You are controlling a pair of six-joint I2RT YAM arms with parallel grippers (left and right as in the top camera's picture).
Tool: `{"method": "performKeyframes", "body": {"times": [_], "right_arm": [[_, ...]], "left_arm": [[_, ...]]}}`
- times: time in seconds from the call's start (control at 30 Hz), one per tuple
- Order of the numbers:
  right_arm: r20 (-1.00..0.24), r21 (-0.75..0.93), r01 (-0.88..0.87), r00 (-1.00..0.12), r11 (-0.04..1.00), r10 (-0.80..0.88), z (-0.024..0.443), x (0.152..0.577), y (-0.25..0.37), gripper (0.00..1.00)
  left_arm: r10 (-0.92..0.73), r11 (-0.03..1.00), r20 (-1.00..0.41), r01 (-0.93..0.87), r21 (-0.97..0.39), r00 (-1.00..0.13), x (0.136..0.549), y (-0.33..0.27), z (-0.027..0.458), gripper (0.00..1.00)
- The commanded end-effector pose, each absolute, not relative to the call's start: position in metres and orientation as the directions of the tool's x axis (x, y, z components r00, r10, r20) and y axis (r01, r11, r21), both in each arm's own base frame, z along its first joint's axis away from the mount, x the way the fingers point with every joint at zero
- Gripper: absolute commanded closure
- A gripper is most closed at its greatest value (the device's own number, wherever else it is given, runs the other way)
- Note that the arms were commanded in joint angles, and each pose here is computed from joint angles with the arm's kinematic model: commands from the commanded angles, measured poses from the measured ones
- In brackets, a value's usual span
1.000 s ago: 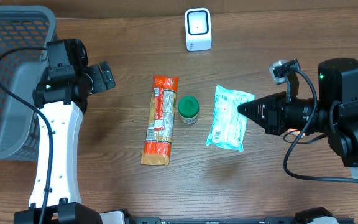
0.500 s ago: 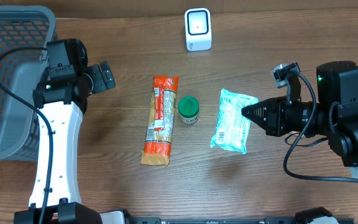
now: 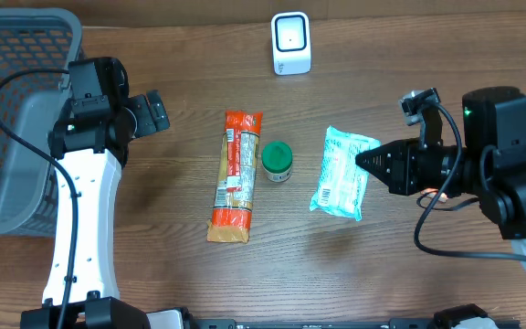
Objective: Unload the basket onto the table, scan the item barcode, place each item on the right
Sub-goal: 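Lift the mint-green snack bar and pull it right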
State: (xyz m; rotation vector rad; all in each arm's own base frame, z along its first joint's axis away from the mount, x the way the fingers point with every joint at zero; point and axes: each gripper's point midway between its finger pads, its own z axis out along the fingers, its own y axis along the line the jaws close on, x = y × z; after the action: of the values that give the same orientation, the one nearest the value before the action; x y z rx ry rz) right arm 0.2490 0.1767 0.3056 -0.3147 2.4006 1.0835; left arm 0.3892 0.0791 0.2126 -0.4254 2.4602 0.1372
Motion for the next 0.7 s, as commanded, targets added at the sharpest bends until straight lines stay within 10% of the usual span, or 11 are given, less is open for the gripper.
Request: {"method": "performKeyframes", "body": {"times": [0.0,0.67], "right_arm": [[-0.507,0.650,-0.384,-0.862,0.656,-0.002,0.304,0.254,0.180,0.96],[-0.533,0.627,-0.354,-0.845,0.694,0.050,0.321,0.275,0.189,0.97]], "left_arm": [[-0.253,0.945,-0.609,-0.326,0.010,-0.752,0.392,0.082,0.213,0.00],[-0.253,0.945,-0.609,-0.326,0.010,-0.752,0.392,0.082,0.213,0.00]]}}
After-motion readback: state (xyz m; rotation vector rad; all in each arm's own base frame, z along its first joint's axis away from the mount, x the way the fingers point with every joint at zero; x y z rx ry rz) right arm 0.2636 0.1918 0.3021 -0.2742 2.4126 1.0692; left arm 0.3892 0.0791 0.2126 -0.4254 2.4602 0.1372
